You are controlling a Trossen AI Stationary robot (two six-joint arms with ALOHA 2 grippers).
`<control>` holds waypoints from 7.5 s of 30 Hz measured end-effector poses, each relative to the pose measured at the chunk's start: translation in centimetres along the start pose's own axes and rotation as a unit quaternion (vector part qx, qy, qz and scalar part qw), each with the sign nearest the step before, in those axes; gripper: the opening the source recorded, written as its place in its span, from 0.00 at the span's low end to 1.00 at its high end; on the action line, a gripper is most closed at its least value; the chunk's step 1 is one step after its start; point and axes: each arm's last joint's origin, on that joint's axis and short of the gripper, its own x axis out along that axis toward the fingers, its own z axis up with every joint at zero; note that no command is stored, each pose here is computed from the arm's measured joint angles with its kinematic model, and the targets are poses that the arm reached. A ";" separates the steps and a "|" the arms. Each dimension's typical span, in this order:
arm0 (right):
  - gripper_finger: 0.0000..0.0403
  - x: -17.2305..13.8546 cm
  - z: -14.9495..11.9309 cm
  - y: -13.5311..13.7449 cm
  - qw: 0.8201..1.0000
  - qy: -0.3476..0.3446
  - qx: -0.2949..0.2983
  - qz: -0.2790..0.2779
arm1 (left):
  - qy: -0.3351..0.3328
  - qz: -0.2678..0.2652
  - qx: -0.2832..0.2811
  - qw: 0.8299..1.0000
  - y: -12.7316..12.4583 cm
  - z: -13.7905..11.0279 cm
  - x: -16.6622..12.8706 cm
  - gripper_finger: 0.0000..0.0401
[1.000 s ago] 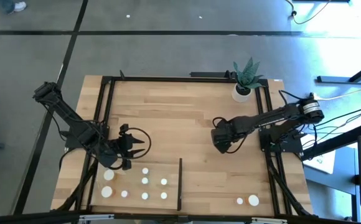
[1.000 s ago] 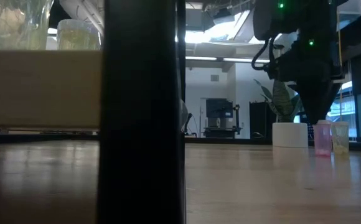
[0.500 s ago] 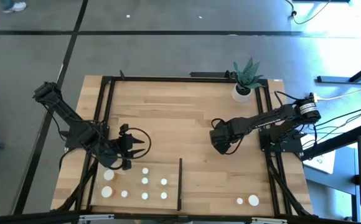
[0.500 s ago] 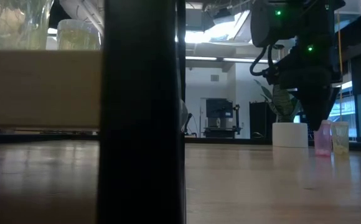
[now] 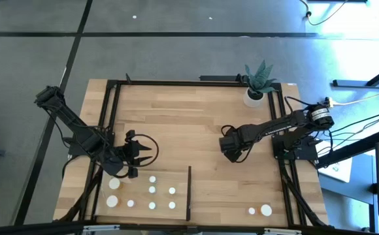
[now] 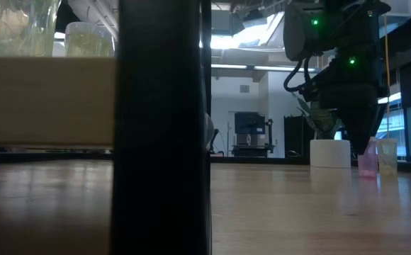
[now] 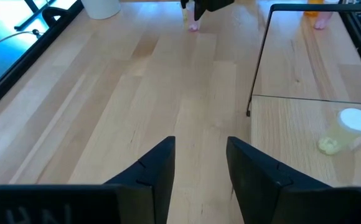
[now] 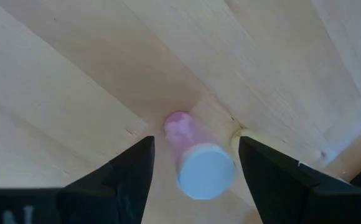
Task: Pick and place medicine bottles onto shelf by color
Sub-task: Put the top pink pill bottle on the shelf aligned with the other pink pill bottle
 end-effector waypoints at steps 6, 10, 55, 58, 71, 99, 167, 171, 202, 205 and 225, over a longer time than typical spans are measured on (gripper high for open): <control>0.58 0.0 0.0 0.0 1.000 -0.005 0.001 -0.004 | 0.000 0.000 0.000 1.000 0.0 0.0 0.0 0.34; 0.54 0.0 0.0 0.0 1.000 -0.006 0.001 -0.004 | 0.000 0.000 0.000 1.000 0.0 0.0 0.0 0.34; 0.31 -13.0 10.3 5.2 0.963 -0.208 -0.143 0.094 | 0.002 0.002 0.003 1.000 0.0 -0.1 0.0 0.34; 0.31 -13.4 12.4 6.5 0.955 -0.212 -0.176 0.107 | 0.002 0.001 0.002 1.000 0.0 -0.1 0.0 0.34; 0.31 -10.7 17.1 11.0 0.931 -0.193 -0.284 0.124 | -0.013 0.026 0.002 1.000 0.2 0.0 0.0 0.34; 0.31 -4.9 18.7 13.9 0.930 -0.153 -0.311 0.123 | -0.034 0.063 0.005 0.997 0.4 0.1 0.0 0.34; 0.53 -8.7 17.1 11.5 0.945 -0.174 -0.273 0.055 | -0.028 0.057 -0.014 0.998 0.4 0.0 0.0 0.34; 0.53 -11.5 15.4 10.4 0.947 -0.208 -0.244 0.001 | -0.026 0.055 -0.020 0.998 0.4 0.0 0.0 0.34; 0.53 -19.9 2.0 5.8 0.885 -0.345 -0.305 0.061 | 0.011 0.129 -0.074 0.989 2.1 0.8 5.4 0.34; 0.53 -19.2 1.6 5.7 0.864 -0.368 -0.322 0.118 | 0.019 0.121 -0.062 0.990 2.1 0.8 5.5 0.34; 0.53 -18.6 1.1 5.6 0.803 -0.405 -0.402 0.170 | 0.030 0.094 -0.046 0.994 2.8 1.4 6.2 0.34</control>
